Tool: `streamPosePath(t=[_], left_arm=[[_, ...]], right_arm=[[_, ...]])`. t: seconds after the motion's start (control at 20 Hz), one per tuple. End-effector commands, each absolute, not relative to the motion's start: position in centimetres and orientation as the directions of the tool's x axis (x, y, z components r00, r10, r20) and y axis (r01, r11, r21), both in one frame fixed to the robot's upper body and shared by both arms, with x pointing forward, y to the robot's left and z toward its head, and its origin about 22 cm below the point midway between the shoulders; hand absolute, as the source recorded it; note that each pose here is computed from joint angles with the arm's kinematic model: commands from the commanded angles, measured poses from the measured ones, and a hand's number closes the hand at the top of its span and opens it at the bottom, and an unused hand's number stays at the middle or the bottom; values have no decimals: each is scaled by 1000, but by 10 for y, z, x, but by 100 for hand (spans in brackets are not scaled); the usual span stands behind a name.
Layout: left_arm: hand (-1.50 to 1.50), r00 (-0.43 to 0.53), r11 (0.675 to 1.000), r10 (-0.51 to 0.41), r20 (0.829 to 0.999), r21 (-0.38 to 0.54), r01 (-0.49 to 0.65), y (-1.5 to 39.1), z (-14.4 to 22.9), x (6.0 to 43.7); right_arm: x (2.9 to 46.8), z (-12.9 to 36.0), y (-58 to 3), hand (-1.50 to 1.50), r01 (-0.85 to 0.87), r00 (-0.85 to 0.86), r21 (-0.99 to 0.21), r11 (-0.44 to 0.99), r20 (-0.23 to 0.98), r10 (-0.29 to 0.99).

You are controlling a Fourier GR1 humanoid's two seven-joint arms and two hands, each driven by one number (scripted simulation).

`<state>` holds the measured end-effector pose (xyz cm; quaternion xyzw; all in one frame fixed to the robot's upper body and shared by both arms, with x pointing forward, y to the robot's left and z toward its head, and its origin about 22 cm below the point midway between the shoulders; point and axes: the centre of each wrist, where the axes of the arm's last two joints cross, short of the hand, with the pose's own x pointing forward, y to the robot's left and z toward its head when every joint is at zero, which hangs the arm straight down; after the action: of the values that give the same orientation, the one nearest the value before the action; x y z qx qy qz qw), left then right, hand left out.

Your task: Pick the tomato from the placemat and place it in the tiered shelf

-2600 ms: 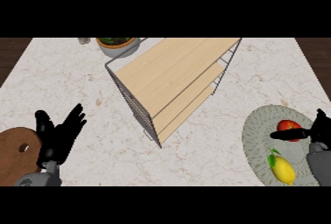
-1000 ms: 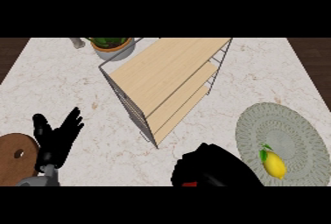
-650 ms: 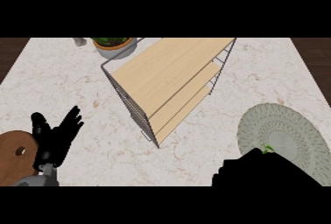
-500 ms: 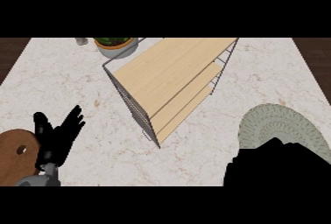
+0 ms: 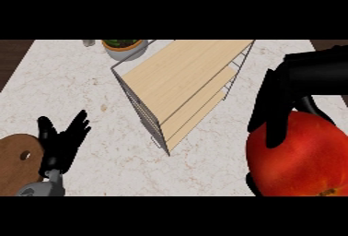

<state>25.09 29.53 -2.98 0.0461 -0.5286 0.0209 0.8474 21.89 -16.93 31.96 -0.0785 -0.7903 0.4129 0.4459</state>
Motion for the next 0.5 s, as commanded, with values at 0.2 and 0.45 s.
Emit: streamPosePath(t=[0.2, 0.45], left_arm=[[0, 436, 997, 4, 900, 29, -68, 295, -42, 235], [0, 433, 996, -22, 901, 59, -72, 292, -24, 254]], right_arm=[[275, 360, -175, 150, -222, -551, -729, 648, 642, 533], [301, 361, -136, 150, -265, -590, -787, 558, 590, 551]])
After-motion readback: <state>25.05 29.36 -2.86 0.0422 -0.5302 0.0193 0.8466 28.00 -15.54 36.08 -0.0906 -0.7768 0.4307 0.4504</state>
